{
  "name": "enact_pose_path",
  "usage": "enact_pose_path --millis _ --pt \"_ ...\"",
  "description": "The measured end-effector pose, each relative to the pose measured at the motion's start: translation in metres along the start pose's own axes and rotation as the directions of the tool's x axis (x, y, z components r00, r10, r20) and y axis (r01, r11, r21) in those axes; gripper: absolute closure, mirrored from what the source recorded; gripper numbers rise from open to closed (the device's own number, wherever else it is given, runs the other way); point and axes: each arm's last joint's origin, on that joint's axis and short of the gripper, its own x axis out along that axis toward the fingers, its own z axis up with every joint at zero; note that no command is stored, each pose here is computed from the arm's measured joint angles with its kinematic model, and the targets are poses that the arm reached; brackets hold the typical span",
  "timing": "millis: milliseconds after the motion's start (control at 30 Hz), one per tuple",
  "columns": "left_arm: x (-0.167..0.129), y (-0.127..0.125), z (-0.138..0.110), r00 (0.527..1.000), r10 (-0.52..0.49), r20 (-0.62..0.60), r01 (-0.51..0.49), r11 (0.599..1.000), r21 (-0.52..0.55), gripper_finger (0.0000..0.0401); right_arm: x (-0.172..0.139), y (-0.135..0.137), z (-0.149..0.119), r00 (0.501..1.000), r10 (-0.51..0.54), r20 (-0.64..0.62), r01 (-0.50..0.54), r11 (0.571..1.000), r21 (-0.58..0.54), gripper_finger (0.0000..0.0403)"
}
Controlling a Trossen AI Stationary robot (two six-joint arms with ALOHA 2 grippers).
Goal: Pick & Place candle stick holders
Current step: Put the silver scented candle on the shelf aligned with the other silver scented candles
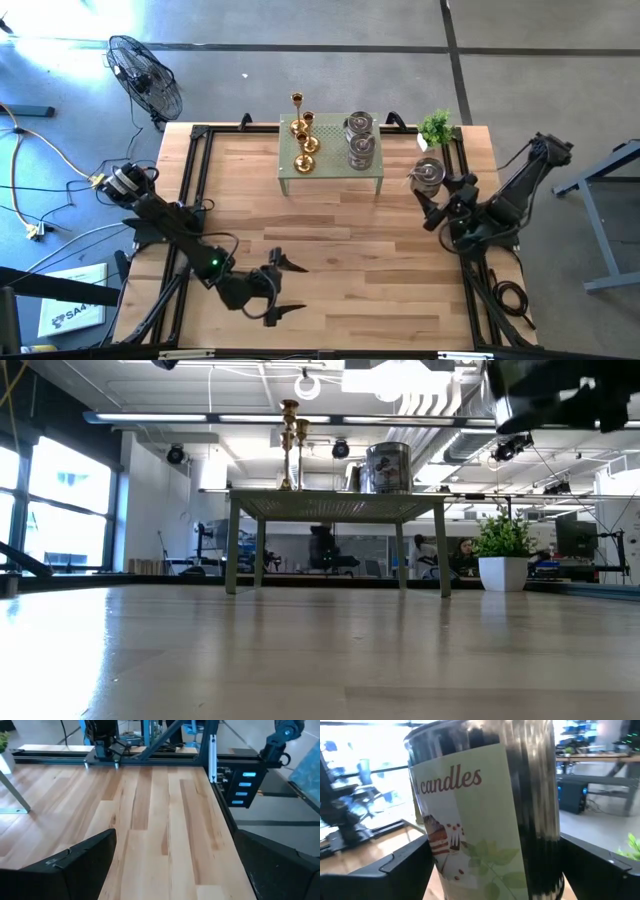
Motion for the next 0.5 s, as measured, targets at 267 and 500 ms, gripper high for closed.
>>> enact_pose_path --millis 267,500 --pt "0.003 0.004 0.002 1.0 -0.018 0.0 0.018 1.0 -0.012 0.0002 0.013 -0.006 -0.032 0.994 -0.105 0.005 0.104 0.993 0.055 0.0033" --pt "0.003 0.002 0.003 0.999 -0.049 0.007 0.049 0.998 -0.047 0.0002 0.027 0.0 -0.03 0.987 -0.148 -0.061 0.15 0.988 0.021 0.0033"
